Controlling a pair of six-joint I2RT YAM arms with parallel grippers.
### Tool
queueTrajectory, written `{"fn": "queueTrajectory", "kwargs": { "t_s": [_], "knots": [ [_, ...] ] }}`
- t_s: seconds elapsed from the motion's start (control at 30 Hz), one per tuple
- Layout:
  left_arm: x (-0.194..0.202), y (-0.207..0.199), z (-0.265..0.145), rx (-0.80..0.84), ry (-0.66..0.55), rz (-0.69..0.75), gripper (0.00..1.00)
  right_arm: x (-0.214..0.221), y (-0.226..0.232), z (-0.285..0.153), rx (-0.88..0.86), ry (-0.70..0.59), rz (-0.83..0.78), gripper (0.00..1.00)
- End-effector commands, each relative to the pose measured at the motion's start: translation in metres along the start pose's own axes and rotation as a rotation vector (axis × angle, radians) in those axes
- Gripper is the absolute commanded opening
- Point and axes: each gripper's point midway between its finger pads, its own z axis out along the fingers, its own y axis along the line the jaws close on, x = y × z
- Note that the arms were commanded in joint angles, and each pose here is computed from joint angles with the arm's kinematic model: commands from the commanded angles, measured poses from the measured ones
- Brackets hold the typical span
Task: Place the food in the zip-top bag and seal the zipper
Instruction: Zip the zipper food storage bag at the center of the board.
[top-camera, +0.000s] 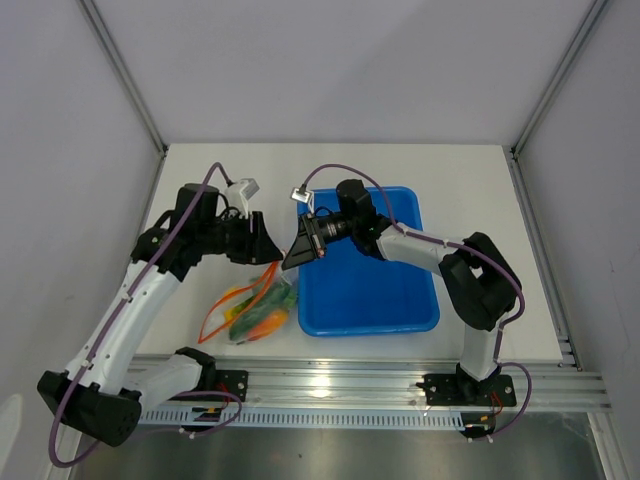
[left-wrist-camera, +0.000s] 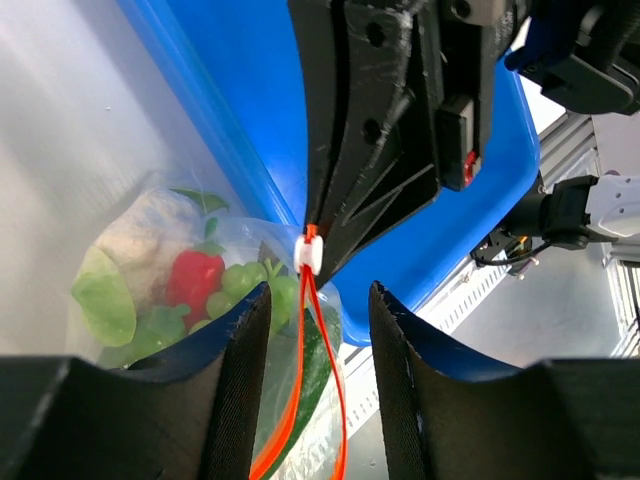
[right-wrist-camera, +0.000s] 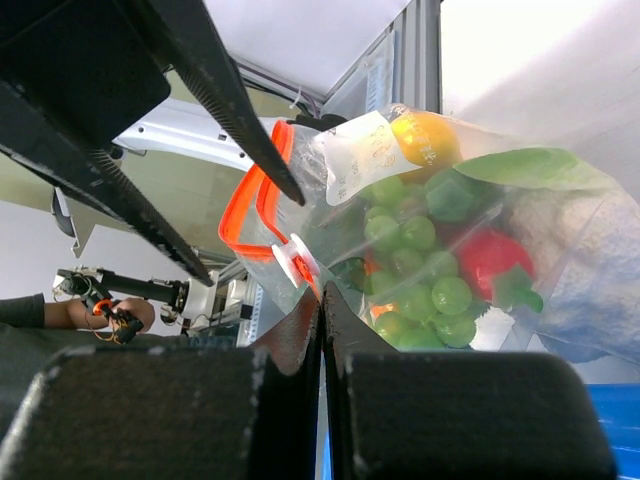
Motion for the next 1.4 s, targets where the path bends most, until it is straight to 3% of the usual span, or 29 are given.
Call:
{"fn": "queueTrajectory", "kwargs": {
  "t_s": [0.0,0.4,0.97,1.37],
  "knots": [
    [-0.018,-0.006,-0.001,0.027,-0.042,0.000,0.46,-0.015,0.022,0.001,-0.022,-0.016,-0.091,0.00],
    [-0.018,-0.003,0.006,0.029,-0.026,-0.013,0.45,-0.014,0.025,0.003,-0.040,-0.014,-0.094,0.00],
    [-0.015,-0.005,0.010,0.054,-0.011,-0.020,0.22,-0.013,0.025,0.005,-0.042,-0.012,-0.086,0.00],
    [-0.009,-0.003,0.011,0.053,0.000,-0.021,0.21,-0.016,0.026,0.005,-0.053,-0.023,-0.077,0.00]
  ]
}}
